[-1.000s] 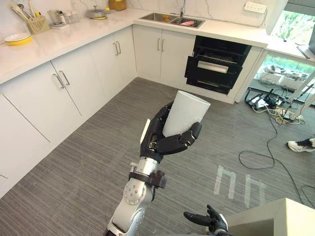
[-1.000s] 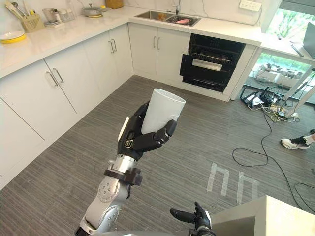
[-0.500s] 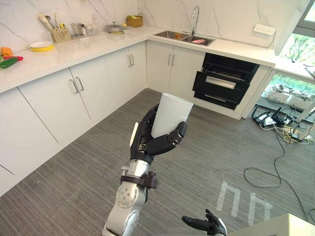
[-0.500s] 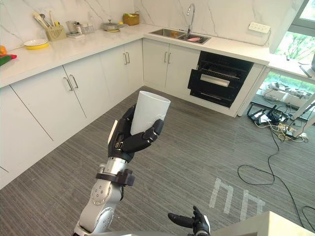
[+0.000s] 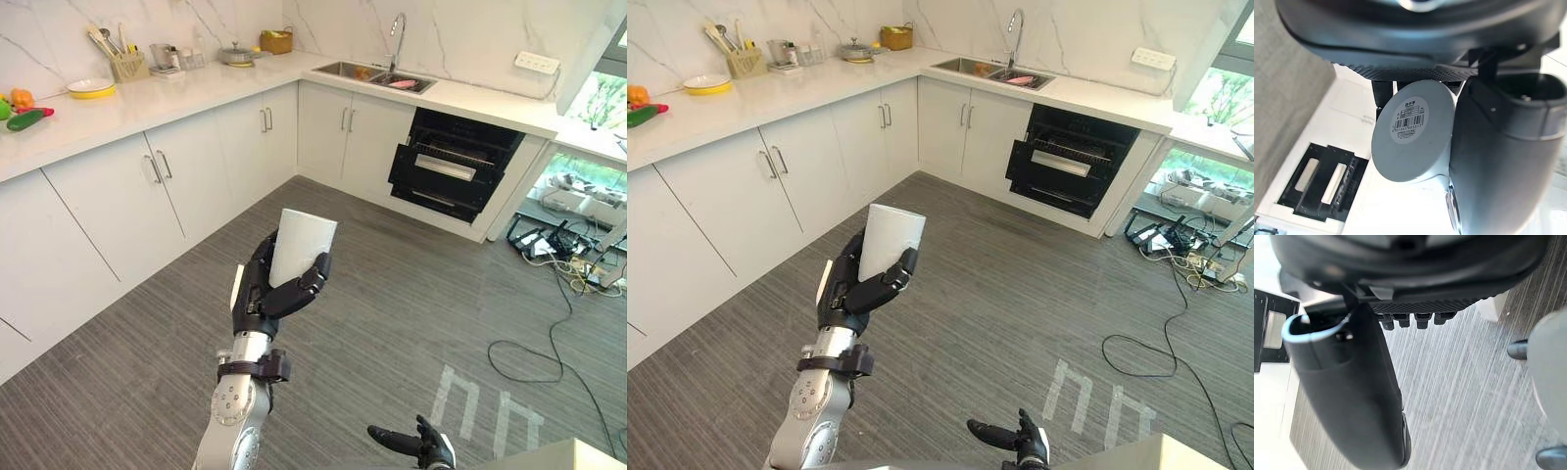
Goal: Walk over to the sink, pick up the cup, carry it to the dishwasher, place the cup inside the dishwasher, then close the dishwasher door
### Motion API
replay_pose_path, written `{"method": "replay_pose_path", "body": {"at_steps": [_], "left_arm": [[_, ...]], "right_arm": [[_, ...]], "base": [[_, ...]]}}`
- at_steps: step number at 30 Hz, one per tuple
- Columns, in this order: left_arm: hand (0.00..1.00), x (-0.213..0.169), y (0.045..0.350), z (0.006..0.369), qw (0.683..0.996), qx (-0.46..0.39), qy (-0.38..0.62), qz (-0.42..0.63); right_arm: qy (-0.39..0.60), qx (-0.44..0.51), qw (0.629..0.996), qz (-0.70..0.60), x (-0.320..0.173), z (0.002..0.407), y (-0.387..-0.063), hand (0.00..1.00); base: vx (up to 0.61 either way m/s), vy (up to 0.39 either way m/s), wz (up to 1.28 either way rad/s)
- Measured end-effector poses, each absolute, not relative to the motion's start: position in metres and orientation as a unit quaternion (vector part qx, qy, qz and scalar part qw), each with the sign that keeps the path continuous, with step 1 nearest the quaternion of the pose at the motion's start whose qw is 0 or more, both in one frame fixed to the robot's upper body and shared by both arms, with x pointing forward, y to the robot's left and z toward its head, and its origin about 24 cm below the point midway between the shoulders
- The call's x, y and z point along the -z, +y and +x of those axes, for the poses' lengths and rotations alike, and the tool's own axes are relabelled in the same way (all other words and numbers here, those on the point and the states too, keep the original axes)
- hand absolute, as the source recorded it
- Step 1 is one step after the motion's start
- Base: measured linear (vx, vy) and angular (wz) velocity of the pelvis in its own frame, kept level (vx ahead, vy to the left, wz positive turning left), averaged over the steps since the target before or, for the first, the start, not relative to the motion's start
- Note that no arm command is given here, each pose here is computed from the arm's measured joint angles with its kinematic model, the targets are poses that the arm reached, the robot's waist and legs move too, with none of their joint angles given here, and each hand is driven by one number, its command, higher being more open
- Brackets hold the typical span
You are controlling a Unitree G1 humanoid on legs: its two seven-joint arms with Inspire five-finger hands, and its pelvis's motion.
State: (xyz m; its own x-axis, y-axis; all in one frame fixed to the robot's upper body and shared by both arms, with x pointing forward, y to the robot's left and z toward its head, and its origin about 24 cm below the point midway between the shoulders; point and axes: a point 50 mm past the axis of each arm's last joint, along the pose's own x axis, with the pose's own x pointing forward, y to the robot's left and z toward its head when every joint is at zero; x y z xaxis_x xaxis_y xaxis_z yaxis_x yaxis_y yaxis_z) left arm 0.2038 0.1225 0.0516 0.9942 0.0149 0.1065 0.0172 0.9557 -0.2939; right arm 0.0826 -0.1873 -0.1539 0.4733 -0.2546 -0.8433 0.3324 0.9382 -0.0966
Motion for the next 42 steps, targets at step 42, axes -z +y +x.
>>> {"method": "replay_pose_path", "body": {"at_steps": [42], "left_arm": [[0.0, -0.082, 0.126, 0.207, 0.977, -0.009, -0.121, -0.176]], "right_arm": [[0.405, 0.139, 0.904, -0.001, 0.132, 0.134, -0.183, 1.0]], "base": [[0.29, 0.059, 0.01]]}}
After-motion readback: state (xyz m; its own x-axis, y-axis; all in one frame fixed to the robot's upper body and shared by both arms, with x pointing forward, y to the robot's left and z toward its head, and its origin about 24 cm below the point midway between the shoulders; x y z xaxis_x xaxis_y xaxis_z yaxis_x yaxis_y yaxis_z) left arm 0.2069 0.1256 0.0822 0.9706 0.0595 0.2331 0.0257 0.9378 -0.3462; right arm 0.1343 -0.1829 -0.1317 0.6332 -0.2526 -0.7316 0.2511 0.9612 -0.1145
